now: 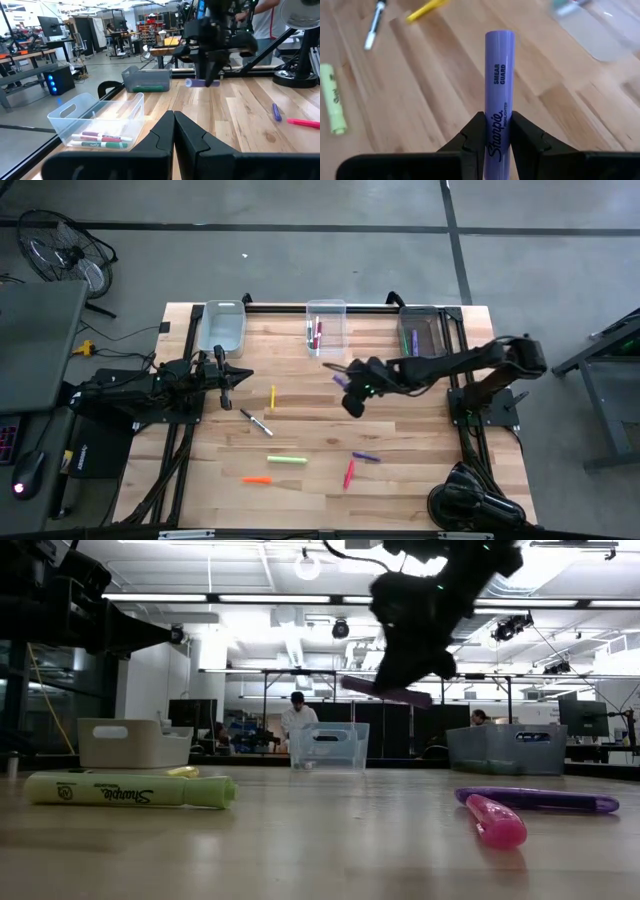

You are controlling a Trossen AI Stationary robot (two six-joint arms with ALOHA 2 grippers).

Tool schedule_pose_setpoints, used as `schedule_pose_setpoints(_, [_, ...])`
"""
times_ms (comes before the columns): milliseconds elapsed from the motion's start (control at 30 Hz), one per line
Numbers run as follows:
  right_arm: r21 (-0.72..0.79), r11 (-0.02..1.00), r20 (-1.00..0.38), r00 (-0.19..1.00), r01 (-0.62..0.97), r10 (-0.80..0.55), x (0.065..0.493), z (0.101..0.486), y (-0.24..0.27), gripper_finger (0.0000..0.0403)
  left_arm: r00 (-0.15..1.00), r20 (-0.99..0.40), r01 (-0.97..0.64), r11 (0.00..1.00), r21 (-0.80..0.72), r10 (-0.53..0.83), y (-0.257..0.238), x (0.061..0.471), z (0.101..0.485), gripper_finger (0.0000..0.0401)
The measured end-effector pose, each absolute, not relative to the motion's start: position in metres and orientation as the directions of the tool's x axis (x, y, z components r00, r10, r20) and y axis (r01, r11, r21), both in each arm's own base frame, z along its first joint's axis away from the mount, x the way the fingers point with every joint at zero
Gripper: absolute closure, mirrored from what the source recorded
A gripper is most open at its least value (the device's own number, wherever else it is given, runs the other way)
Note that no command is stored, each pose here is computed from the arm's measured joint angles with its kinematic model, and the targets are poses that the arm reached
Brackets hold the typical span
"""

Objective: Pick & Place Markers
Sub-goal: Put the purple highlighter pen into the black bin

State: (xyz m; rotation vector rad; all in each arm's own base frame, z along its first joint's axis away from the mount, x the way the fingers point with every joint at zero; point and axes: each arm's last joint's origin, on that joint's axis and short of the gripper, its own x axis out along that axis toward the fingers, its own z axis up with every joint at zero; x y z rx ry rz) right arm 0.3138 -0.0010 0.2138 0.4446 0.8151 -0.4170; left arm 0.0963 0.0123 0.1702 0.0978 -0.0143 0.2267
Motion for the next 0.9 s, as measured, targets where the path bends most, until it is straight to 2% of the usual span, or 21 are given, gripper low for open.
schedule_pose_setpoints(500, [0.335, 0.676, -0.740, 0.628, 0.656, -0.242, 0.233, 0.192, -0.026, 0.0341, 0.974, 0.025, -0.225, 0.970, 0.095, 0.224, 0.012, 0.096, 0.170, 0.0400])
schedule_pose_setpoints(900, [0.368, 0.570, -0.725, 0.610, 0.735, -0.319, 0.215, 0.195, -0.052, 0.0341, 0.974, 0.025, -0.226, 0.969, 0.095, 0.225, 0.012, 0.096, 0.170, 0.0400])
